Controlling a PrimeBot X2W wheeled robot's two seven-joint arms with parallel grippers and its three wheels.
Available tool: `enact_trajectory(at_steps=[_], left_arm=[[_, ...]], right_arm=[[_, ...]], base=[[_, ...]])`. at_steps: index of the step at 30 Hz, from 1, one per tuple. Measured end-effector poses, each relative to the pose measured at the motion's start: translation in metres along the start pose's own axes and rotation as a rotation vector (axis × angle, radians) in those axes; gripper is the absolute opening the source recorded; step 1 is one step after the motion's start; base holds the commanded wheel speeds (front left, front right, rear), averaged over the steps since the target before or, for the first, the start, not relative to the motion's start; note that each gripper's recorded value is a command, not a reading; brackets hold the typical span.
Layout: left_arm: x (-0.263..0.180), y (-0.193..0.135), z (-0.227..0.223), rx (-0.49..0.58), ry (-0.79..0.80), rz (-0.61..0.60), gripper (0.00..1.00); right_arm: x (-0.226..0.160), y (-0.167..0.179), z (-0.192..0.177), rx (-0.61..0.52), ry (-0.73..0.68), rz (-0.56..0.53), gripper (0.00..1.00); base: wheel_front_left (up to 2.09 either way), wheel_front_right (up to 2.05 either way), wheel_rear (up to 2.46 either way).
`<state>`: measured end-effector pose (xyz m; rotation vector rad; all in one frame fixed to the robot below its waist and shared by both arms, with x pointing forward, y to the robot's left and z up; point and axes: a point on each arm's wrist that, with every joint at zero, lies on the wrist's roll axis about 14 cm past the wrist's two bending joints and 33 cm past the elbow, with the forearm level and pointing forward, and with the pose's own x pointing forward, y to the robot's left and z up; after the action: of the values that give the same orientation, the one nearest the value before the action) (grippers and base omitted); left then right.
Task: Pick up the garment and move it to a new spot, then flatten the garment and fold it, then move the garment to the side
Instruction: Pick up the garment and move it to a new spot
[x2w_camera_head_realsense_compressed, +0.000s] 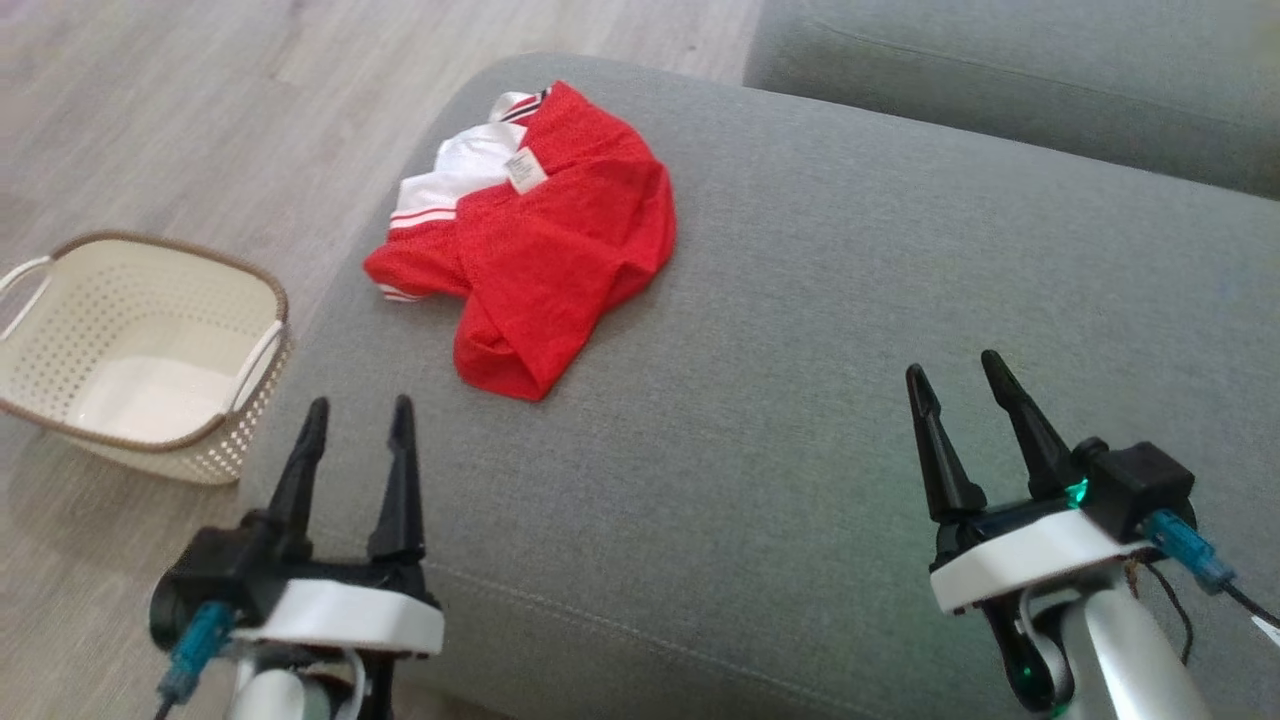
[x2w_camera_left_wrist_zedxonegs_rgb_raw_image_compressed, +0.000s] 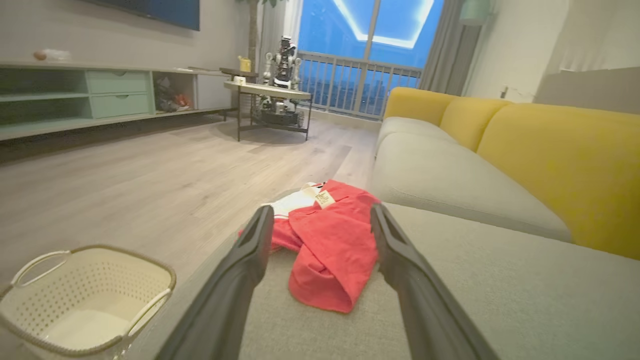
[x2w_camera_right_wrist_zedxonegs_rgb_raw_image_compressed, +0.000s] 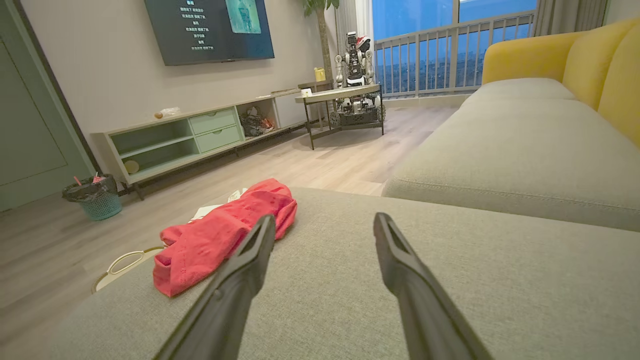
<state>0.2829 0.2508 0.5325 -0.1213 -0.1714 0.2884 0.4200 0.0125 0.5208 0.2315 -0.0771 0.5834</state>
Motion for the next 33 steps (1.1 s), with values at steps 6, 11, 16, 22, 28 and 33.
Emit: enact_trajectory(at_steps=[6,11,16,22,28,33], left_arm=[[-0.004,0.011,0.000,-0.014,0.002,0.033,1.00],[0.002,0.018,-0.003,0.003,0.012,0.043,1.00],[0.028,0.026,-0.002,0.022,0.008,0.030,1.00],[0.077,0.030,-0.013,0.044,0.041,-0.024,1.00],[0.138,0.025,-0.054,0.056,0.214,-0.129,1.00],[0.180,0.012,-0.090,0.096,0.357,-0.222,1.00]], right_arm=[[0.002,0.005,-0.003,0.005,0.009,0.013,1.00],[0.000,-0.002,-0.009,0.014,0.020,-0.004,1.00],[0.006,-0.014,-0.017,0.005,0.028,-0.020,1.00],[0.027,-0.030,-0.013,-0.026,-0.010,-0.032,1.00],[0.045,-0.055,-0.014,-0.051,-0.036,-0.059,1.00],[0.049,-0.072,-0.024,-0.060,-0.021,-0.080,1.00]], base=[[0.00,0.00,0.00],[0.00,0.00,0.00],[0.00,0.00,0.00],[0.00,0.00,0.00],[0.00,0.00,0.00],[0.00,0.00,0.00]])
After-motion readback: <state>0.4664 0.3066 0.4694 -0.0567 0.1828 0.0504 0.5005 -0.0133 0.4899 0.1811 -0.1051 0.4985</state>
